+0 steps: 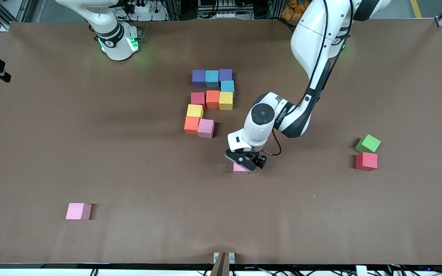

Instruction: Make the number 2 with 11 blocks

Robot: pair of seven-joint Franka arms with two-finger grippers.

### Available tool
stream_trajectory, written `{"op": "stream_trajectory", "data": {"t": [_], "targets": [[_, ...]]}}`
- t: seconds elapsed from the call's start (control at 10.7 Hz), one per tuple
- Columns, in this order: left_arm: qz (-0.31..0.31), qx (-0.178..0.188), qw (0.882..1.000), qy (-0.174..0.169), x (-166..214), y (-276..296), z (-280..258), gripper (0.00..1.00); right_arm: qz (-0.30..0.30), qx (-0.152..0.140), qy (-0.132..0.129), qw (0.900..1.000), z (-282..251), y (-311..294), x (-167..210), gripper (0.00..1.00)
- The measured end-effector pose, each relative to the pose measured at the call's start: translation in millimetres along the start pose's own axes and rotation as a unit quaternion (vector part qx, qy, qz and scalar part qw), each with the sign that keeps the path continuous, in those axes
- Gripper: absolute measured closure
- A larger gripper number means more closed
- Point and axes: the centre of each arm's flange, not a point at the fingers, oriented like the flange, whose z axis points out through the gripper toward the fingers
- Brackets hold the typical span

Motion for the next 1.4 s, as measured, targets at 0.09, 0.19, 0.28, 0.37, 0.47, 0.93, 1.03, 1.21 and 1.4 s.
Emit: {"op": "stream_trajectory", "data": {"t": [0.09, 0.19, 0.28, 0.37, 0.47, 0.93, 1.03, 1.21, 1.4], "targets": [[0.000, 0.000, 1.000, 0.007, 3, 0, -2, 0.00, 0.000, 0.000, 0.000, 1.000, 0, 0, 0, 0.00], [0.000, -0.001, 1.000, 0.013, 5, 1, -3, 0.00, 0.000, 0.000, 0.000, 1.000, 0, 0, 0, 0.00], [0.001, -0.001, 1.000, 0.020, 7, 2, -2, 0.00, 0.000, 0.000, 0.000, 1.000, 1, 0, 0, 0.00], [0.001, -0.002, 1.000, 0.024, 8, 3, -2, 0.00, 0.000, 0.002, 0.000, 1.000, 0, 0, 1, 0.00], [0.002, -0.002, 1.000, 0.026, 8, 3, 0, 0.00, 0.000, 0.002, 0.000, 1.000, 0, -1, 1, 0.00], [0.002, -0.003, 0.999, 0.035, 10, 4, 5, 0.00, 0.000, 0.002, 0.000, 1.000, 1, -1, 1, 0.00], [0.002, -0.003, 0.999, 0.037, 11, 4, 5, 0.00, 0.000, 0.002, 0.000, 1.000, 1, -1, 1, 0.00], [0.002, -0.003, 0.999, 0.039, 13, 4, 5, 0.00, 0.000, 0.002, 0.000, 1.000, 1, -1, 1, 0.00], [0.002, -0.003, 0.999, 0.039, 13, 4, 7, 0.00, 0.000, 0.002, 0.000, 1.000, 1, 0, 1, 0.00]]}}
